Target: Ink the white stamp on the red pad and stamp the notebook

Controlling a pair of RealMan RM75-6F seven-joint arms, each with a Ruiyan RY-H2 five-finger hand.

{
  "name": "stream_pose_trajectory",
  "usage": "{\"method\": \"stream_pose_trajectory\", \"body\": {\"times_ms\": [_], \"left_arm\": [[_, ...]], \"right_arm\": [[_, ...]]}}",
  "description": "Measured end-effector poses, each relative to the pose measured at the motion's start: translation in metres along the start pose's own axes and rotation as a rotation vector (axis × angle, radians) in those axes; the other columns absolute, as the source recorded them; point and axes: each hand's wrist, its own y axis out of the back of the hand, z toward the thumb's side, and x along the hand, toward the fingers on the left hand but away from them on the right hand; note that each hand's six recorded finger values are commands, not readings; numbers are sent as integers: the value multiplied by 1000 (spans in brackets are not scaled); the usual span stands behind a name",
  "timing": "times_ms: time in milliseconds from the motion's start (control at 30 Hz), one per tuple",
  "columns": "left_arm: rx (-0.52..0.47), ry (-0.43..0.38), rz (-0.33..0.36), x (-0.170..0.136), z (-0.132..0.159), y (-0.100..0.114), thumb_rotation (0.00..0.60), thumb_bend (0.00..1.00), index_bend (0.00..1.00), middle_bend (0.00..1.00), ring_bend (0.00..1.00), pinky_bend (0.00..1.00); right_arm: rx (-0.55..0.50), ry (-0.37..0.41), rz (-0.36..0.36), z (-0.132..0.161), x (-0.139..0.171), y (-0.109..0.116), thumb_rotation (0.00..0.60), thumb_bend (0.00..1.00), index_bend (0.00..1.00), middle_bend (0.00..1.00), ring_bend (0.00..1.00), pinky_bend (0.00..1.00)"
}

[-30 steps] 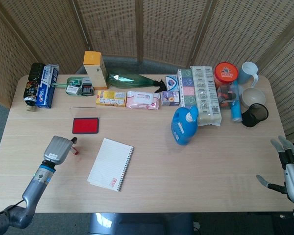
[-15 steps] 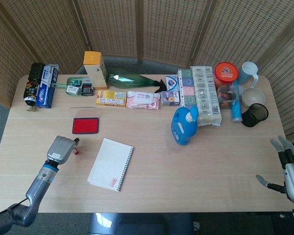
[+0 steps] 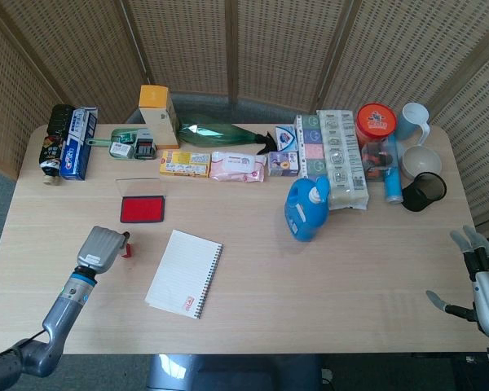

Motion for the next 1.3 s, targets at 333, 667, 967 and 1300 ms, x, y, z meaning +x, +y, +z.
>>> {"method": "stream_pose_trajectory", "body": {"times_ms": [333, 667, 967, 1300], "left_arm": [[7, 6, 16, -2, -8, 11, 600, 375, 641, 1000, 1000, 1000], [73, 41, 67, 11, -28, 48, 600, 371, 643, 1000, 1000, 1000], [127, 119, 62, 47, -43, 70, 600, 371, 646, 1000, 1000, 1000], [121, 138, 7, 80, -27, 54, 600, 371, 652, 1000, 1000, 1000]], "right_arm": [[0, -1, 1, 0, 1, 0, 524, 0, 25, 0, 0, 0], [2, 0, 7, 1, 1, -2, 522, 0, 25, 0, 0, 0], [10, -13, 18, -2, -4, -6, 521, 0, 25, 0, 0, 0], [15, -43, 33, -9, -10, -10, 520, 0, 25, 0, 0, 0]]}}
